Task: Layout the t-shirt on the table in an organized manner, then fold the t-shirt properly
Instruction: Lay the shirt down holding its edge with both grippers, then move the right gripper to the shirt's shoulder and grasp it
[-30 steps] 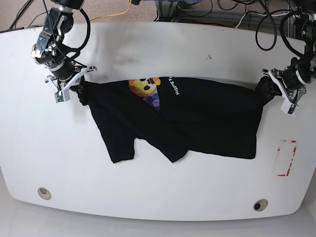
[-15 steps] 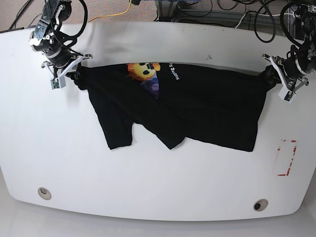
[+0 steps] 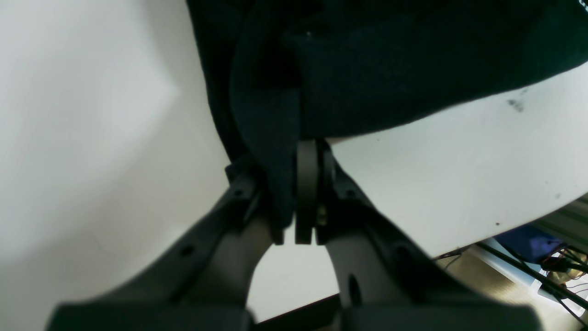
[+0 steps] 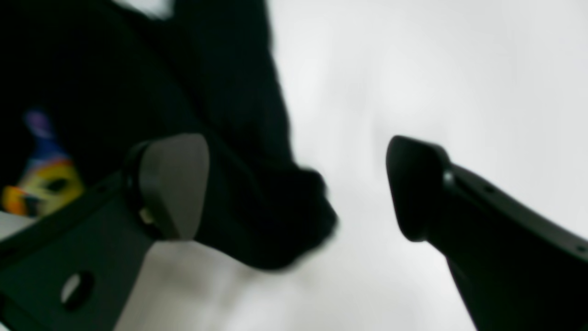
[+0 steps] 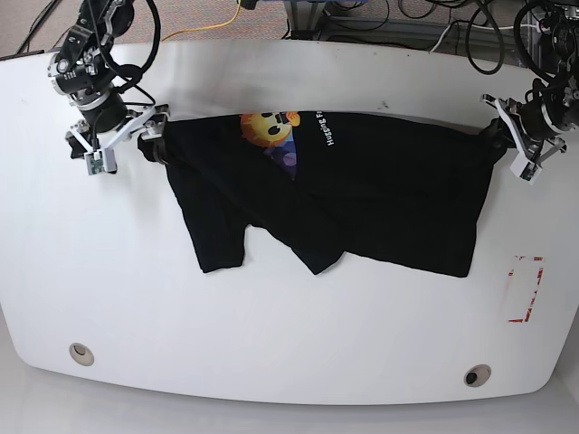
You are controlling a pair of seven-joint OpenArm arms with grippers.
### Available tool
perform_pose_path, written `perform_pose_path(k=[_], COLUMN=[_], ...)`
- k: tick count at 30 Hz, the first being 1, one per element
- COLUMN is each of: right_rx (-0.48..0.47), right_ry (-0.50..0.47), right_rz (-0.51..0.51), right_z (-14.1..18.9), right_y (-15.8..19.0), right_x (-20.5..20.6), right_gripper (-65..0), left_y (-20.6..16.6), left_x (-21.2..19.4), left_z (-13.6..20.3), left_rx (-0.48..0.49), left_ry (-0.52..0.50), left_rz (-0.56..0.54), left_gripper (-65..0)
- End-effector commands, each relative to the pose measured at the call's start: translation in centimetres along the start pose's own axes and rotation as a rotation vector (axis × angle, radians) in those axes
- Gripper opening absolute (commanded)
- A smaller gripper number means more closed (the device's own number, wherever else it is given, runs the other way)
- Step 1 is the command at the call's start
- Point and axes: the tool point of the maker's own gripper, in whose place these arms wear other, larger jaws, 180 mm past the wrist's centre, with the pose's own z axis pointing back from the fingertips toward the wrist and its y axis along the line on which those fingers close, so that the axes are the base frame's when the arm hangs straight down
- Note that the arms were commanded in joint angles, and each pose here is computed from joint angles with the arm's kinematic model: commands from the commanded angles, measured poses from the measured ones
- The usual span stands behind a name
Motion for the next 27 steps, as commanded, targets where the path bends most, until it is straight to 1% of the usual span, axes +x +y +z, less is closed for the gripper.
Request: perform_pose_path(k=[1, 3, 5, 6, 7, 10, 16, 19, 21, 22, 23, 25, 27], right_rx=[0.042, 0.077, 0.118, 0.157, 0.169, 0.263, 0.417, 0.474, 0.489, 0.489, 0.487, 0.456, 0.425], right_ry=[-0.067, -0.077, -0.064, -0.056, -0.053, -0.066, -0.051, -0.006, 0.017, 0.039, 0.048, 0.087, 0.108], right_rz=[0.025, 0.026, 0.024, 0.023, 0.026, 0.047, 0.135, 0.231, 0.288, 0.336, 0.354, 0.437, 0.493], right_z=[-0.1, -0.7, -1.4, -2.0, -2.2, -3.2, -3.7, -3.7, -3.7, -3.8, -3.8, -4.1, -4.3], right_y=[1.6, 2.4, 3.4, 4.6, 4.9, 8.2, 13.8, 16.0, 16.9, 17.3, 17.4, 17.4, 17.2], right_x=[2.7, 3.6, 3.8, 4.0, 4.1, 5.2, 5.3, 4.2, 3.5, 2.9, 2.7, 1.7, 0.9], right_gripper=[-5.5, -5.7, -5.9, -5.9, -5.9, -5.9, -5.9, -5.9, -5.9, -6.0, -6.0, -6.0, -7.0], left_y=[0.2, 0.2, 0.2, 0.2, 0.2, 0.1, 0.0, -0.5, -0.5, -0.5, -0.5, -0.5, -0.5], left_x=[0.4, 0.4, 0.4, 0.3, 0.3, 0.3, 0.4, 0.6, 0.8, 0.9, 0.9, 0.9, 0.9], left_z=[0.6, 0.6, 0.6, 0.6, 0.6, 0.6, 0.4, 0.1, 0.1, 0.1, 0.1, 0.0, 0.0], left_rx=[0.007, 0.007, 0.007, 0.006, 0.006, 0.005, 0.001, -0.009, -0.007, -0.008, -0.008, -0.008, -0.010], left_ry=[-0.015, -0.014, -0.014, -0.014, -0.014, -0.014, -0.020, -0.035, -0.041, -0.043, -0.043, -0.044, -0.044], left_rz=[-0.017, -0.017, -0.017, -0.016, -0.016, -0.016, -0.010, 0.008, 0.007, 0.005, 0.005, 0.007, 0.008], left_gripper=[-65.0, -65.0, -65.0, -65.0, -65.0, -65.0, -65.0, -65.0, -65.0, -65.0, -65.0, -65.0, -65.0])
